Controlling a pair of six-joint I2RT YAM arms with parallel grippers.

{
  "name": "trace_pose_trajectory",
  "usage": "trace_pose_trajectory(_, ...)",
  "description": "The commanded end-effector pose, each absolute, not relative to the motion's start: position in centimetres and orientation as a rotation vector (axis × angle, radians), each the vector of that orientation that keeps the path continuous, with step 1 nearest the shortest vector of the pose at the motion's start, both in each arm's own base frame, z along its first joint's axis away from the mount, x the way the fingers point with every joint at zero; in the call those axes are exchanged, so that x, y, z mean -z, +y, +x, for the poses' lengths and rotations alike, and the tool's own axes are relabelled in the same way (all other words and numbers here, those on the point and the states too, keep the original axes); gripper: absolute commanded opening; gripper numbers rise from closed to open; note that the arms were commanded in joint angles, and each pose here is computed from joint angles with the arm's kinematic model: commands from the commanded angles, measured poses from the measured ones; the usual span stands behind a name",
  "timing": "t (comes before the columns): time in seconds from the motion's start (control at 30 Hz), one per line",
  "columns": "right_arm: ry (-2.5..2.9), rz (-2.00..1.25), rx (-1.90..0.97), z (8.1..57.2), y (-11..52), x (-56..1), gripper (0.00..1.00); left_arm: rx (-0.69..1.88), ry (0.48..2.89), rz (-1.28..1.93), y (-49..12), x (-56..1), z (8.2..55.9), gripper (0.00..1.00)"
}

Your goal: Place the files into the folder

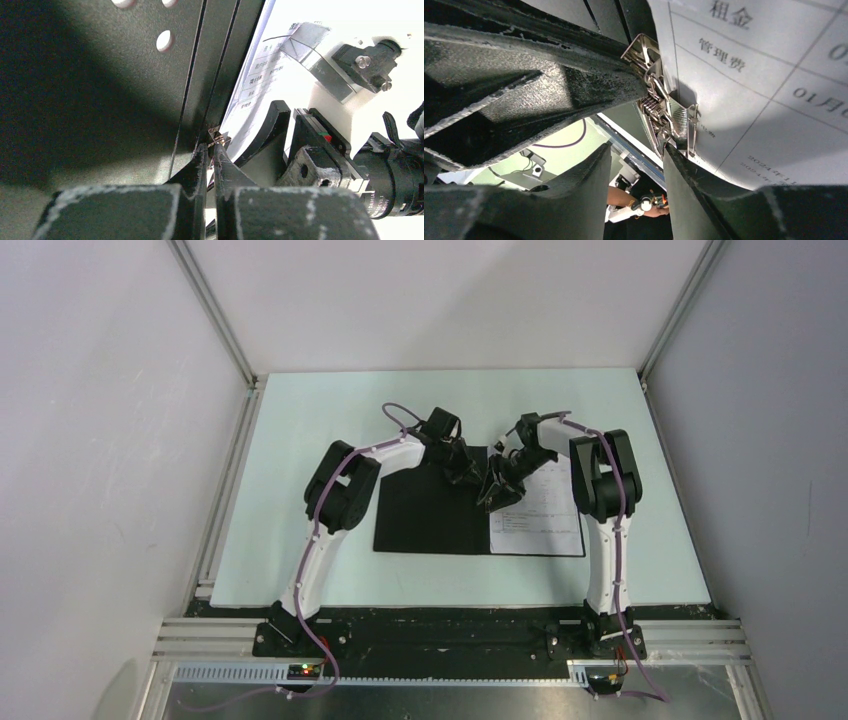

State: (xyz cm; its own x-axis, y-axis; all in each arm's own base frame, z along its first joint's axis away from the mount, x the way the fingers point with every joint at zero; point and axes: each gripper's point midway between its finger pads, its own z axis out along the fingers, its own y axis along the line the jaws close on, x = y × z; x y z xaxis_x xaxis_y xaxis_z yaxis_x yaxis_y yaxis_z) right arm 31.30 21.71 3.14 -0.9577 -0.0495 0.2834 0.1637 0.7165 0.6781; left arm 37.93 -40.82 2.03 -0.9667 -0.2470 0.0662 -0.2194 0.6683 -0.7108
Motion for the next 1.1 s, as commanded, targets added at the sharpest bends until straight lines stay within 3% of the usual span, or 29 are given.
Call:
trace_pose_trajectory(0.0,-2.62,-0.155,1.1,30.9,21.7,-4.0,0.49,0.985,2.966,-0.46,-39.6,2.6,35.1,0.04)
trace_pose_trajectory(0.33,-2.728,-0.08,1.095,32.2,20.1,-6.5,0.53,1.069,2.795,-0.266,-40.3,-3.7,38.0,0.08)
trace_pose_trajectory(0.4,-2.755,-0.076,1.078,32.4,19.7,-6.5,0.55,1.08,2.754,-0.224,-40.4,-5.2,38.5,0.18)
trace_pose_trajectory(0.5,-2.782,-0.066,1.065,32.8,19.4,-6.3,0.57,1.101,2.699,-0.162,-40.3,-7.3,39.1,0.44)
trace_pose_trajectory(0.63,-2.814,-0.038,1.107,34.1,19.7,-6.8,0.59,1.179,2.589,0.005,-40.0,-11.9,39.8,0.62)
trace_pose_trajectory(0.83,-2.983,0.083,1.016,35.8,19.6,-8.7,0.65,1.128,2.466,0.012,-33.4,-16.0,42.0,0.72)
trace_pose_trajectory(1.07,-3.07,0.251,0.822,35.2,19.1,-6.2,0.71,0.973,2.581,-0.174,-23.1,-10.8,40.7,0.77)
